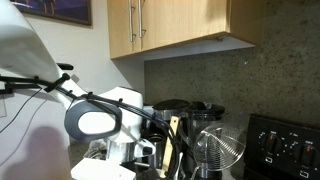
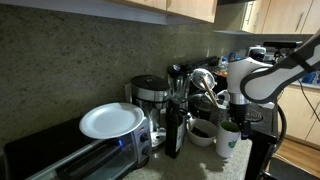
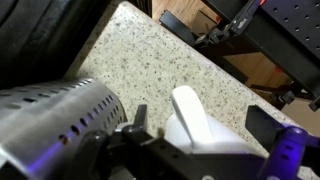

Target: Move the mug to the left side of the counter

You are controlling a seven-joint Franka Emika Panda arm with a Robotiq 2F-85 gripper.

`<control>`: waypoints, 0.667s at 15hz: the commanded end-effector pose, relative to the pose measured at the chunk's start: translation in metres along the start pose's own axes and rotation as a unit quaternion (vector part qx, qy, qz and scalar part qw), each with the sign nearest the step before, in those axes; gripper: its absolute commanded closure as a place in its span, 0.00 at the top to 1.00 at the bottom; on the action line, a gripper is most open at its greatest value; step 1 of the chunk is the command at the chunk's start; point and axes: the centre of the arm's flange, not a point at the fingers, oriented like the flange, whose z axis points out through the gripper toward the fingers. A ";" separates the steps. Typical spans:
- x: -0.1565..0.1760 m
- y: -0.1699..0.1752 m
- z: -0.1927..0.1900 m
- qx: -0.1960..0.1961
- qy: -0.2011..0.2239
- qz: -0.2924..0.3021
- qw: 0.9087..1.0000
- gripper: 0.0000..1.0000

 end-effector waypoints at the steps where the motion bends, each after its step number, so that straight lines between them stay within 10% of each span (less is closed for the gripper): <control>1: 0.012 0.007 0.004 0.002 0.014 -0.015 1.000 1.00; 10: 0.004 0.010 -0.006 0.009 0.026 -0.043 0.999 0.27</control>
